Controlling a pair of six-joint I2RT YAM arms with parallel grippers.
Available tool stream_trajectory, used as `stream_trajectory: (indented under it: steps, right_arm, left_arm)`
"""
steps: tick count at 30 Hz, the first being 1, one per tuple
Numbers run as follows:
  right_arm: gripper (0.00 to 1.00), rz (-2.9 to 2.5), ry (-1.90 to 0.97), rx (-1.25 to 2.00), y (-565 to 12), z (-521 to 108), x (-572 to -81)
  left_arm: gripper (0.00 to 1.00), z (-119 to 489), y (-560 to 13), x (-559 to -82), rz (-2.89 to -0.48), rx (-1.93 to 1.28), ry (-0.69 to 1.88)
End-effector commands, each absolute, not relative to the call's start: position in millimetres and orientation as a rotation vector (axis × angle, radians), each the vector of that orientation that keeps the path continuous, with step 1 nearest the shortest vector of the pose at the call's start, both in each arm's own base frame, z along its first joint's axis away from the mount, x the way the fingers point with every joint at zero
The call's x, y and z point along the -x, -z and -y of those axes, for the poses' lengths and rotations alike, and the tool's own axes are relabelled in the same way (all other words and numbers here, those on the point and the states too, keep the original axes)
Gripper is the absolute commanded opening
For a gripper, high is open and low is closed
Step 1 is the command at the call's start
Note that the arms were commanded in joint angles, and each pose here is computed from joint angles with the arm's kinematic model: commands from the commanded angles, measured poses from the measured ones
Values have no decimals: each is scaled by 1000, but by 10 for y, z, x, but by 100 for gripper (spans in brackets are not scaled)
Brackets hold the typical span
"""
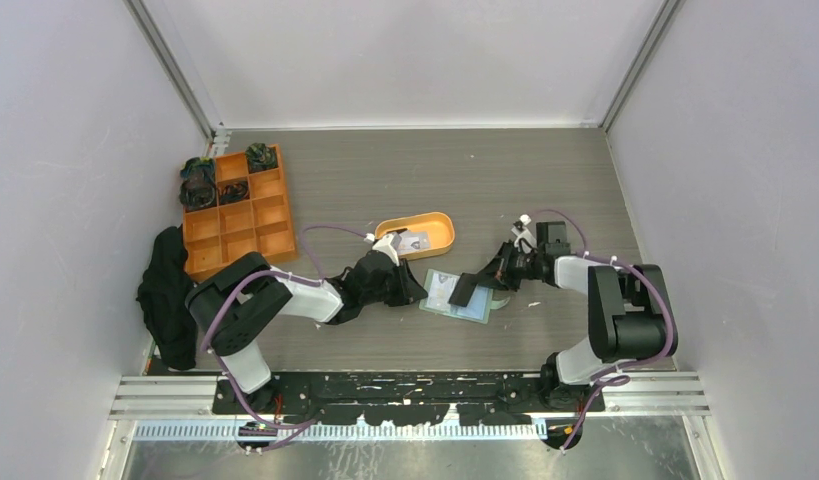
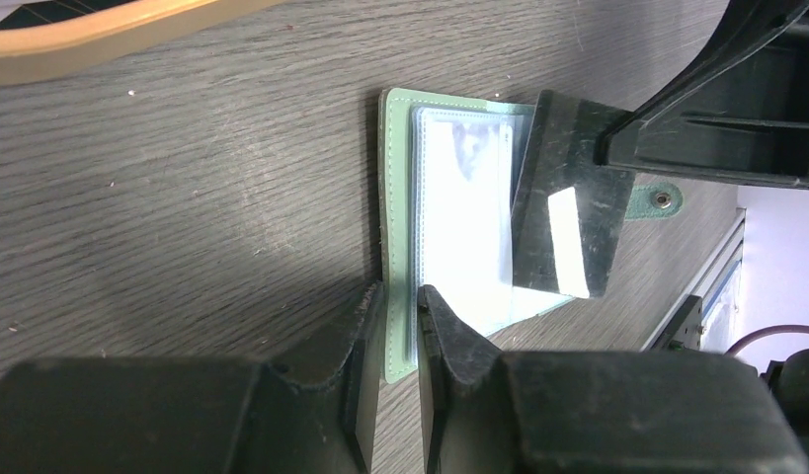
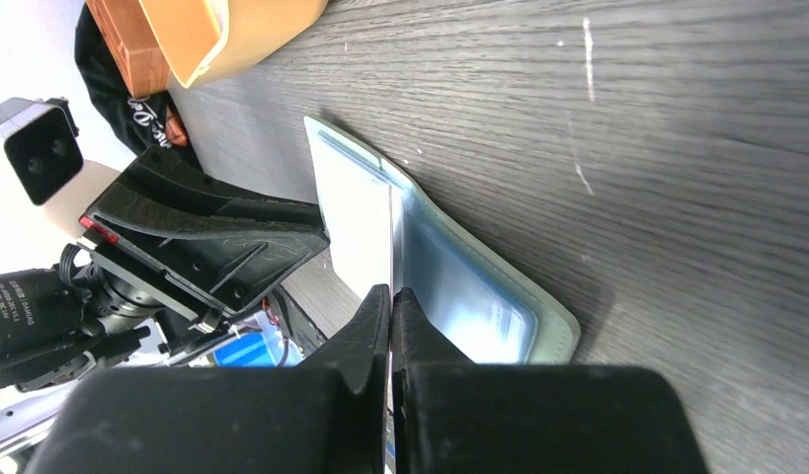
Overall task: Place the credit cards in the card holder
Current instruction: Insert the credit card into the card holder.
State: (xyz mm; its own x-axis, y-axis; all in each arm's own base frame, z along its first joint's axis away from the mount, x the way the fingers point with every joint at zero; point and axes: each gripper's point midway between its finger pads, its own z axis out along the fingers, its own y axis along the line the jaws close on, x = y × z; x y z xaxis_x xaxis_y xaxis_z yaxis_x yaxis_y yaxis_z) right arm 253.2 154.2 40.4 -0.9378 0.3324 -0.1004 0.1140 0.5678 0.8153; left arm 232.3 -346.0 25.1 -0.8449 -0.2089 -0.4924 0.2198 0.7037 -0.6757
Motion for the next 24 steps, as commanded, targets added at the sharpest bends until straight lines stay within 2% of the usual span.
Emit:
stream_trajectory:
  steps: [1,24]
  right_arm:
    - [1,-2529,-1281,-333,-477,-1483,-2525]
    - [1,-2610,-1352,-252,-270,-1690,-2476]
  left_arm:
    - [21,3159,251,-2059,-2552,-26,848]
    - [20,3292,200,-2041,-2549,-58,921]
